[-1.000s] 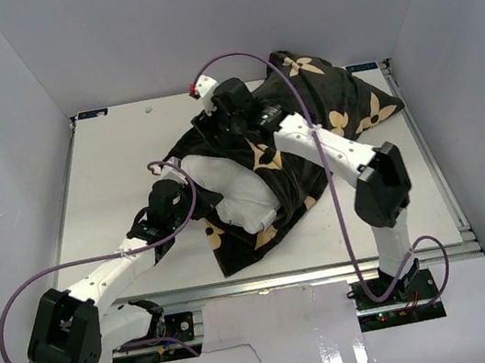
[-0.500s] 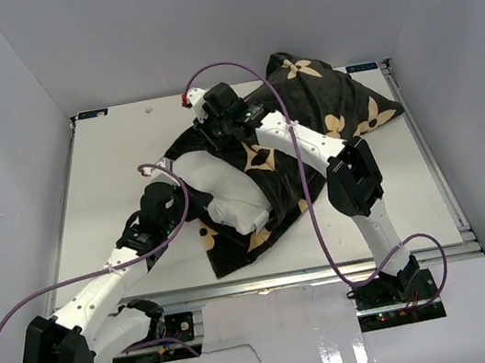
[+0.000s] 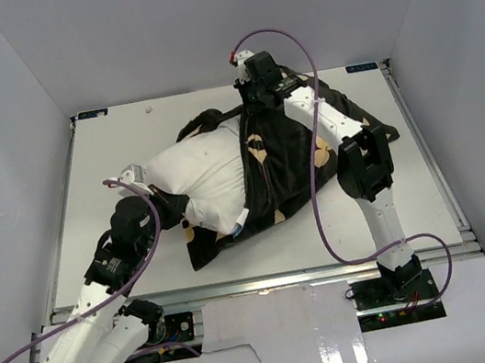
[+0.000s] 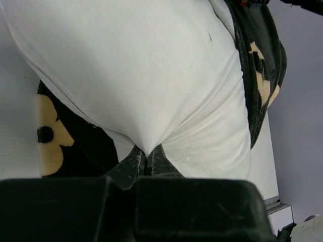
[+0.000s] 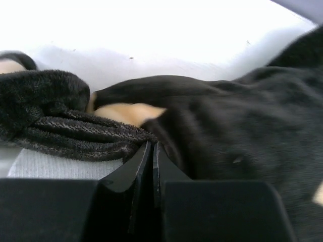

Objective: Remove the pillowcase from the pillow

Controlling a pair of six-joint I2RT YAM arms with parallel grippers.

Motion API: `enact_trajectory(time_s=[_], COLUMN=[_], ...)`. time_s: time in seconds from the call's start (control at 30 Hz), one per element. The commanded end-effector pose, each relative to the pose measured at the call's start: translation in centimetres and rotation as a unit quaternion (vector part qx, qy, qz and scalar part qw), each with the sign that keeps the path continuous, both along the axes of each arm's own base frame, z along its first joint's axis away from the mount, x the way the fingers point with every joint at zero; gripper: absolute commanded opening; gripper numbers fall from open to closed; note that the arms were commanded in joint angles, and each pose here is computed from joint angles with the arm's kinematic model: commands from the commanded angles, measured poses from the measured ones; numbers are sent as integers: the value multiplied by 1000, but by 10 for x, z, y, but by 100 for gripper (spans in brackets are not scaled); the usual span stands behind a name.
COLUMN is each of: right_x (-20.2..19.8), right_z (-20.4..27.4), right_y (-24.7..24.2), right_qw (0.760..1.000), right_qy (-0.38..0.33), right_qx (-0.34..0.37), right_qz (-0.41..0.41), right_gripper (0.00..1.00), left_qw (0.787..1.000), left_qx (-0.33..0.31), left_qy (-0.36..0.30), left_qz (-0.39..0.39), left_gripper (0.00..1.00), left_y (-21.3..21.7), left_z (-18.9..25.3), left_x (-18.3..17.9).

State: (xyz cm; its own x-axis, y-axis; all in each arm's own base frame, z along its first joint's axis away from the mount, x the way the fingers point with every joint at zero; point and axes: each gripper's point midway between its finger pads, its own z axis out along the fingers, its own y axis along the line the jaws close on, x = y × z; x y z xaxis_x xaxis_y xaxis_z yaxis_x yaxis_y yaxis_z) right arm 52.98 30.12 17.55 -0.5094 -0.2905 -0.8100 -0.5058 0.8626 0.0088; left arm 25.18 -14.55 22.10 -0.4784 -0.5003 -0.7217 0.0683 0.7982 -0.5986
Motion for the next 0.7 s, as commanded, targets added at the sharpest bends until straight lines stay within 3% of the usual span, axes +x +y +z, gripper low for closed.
enact_trajectory(time_s=[0.0, 0.13, 0.17, 0.2, 0.23, 0.3, 0.33, 0.37, 0.43, 0.5, 0.53, 0.57, 0.63, 0.67], right_x=[38, 23, 17, 7, -5, -28, -37, -56, -79, -114, -129, -158, -197, -215], right_z=[24, 22, 27, 39, 46, 76, 70, 98, 93, 124, 90, 114, 79, 90], right_y=[-70, -55, -47, -40, -29, -20, -28, -27, -28, -32, -35, -27, -19, -22], right_qw=[991, 996, 996, 997, 996, 996, 998, 997, 996, 992, 993, 988, 988, 985], right_qy=[-44, -11, -4, -3, 5, -12, -5, -27, -18, -29, -11, -40, -13, -26], right_qx=[-5, 36, 51, 66, 83, 85, 62, 72, 86, 125, 118, 143, 146, 160], right_qz=[-125, -79, -66, -46, -15, 3, -18, -10, 6, 8, 2, 29, 49, 57], right_gripper=[8, 8, 13, 22, 44, 60, 71, 75, 85, 88, 89, 90, 90, 90], left_qw=[997, 997, 997, 998, 998, 999, 999, 999, 999, 999, 999, 999, 1000, 1000], left_qx=[-3, -5, -4, -5, -3, -4, -5, -3, -4, -4, -6, -6, -8, -7], left_qy=[-41, -36, -31, -25, -18, -11, -12, -10, -9, -7, -4, -3, -3, 2], left_qz=[58, 69, 65, 57, 53, 49, 50, 49, 45, 42, 40, 37, 29, 25], left_gripper=[0, 0, 0, 0, 0, 0, 0, 0, 0, 0, 0, 0, 0, 0], left_y=[30, 34, 32, 28, 25, 22, 21, 20, 18, 15, 14, 12, 8, 6], left_z=[40, 35, 32, 28, 23, 18, 17, 14, 15, 16, 16, 15, 18, 17], left_x=[-10, -12, -11, -10, -8, -6, -4, -3, -2, 0, 1, 1, 2, 3])
